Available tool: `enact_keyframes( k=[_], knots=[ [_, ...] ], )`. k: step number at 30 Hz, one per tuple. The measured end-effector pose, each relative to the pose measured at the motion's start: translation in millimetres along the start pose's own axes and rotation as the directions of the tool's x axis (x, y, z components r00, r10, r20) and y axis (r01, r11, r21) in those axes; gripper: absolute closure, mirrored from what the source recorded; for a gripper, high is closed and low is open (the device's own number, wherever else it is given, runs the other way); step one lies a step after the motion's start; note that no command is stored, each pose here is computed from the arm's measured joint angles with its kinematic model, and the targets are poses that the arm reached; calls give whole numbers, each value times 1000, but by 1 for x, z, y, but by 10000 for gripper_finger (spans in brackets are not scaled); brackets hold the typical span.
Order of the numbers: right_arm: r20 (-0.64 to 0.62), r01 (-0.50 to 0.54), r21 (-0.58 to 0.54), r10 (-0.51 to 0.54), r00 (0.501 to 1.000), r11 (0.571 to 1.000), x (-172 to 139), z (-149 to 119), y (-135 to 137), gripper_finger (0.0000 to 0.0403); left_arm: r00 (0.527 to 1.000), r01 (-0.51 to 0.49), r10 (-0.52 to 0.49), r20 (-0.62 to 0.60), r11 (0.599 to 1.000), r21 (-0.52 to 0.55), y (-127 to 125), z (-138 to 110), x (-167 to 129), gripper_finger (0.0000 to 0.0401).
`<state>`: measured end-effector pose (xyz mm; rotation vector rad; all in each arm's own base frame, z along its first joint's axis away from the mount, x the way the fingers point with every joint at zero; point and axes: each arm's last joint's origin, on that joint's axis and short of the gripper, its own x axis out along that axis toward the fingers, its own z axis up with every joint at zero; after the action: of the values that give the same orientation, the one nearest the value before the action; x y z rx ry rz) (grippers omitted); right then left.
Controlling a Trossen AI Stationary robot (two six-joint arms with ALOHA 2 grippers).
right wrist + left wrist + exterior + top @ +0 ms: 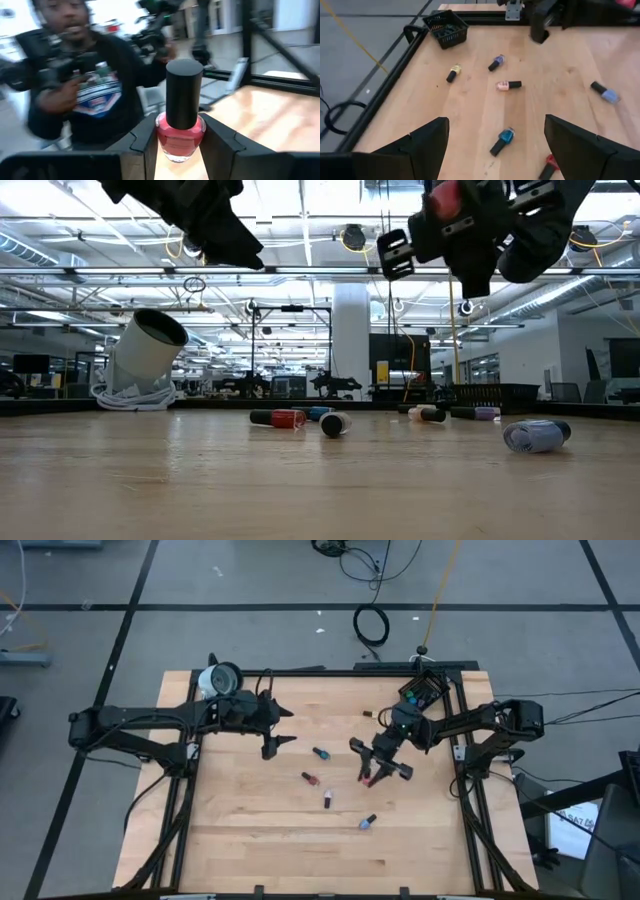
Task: Pick & Place Nail Polish
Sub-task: Put the pink nail polish into the black bin
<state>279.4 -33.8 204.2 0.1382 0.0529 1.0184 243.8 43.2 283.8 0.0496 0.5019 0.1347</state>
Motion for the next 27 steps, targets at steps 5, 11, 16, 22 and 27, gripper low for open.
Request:
enact_keyframes(
  k=[5,11,16,22,27],
  knots=[
    [2,6,-1,-6,1000,1000,5,0,2,296,996,74,-74,38,997,9,-2,3,0,77],
    [34,160,-12,-160,987,987,-1,2,-4,296,903,402,-409,132,912,76,0,9,-6,87],
    [43,171,-20,-170,984,985,-4,3,-5,296,927,343,-345,151,939,36,7,7,-25,86],
    [64,224,-66,-220,973,972,-3,5,-6,296,923,254,-247,296,967,17,10,-11,-56,78],
    [66,244,-69,-239,969,967,-4,5,-7,296,925,111,-65,373,989,-102,8,-43,-76,82]
  ],
)
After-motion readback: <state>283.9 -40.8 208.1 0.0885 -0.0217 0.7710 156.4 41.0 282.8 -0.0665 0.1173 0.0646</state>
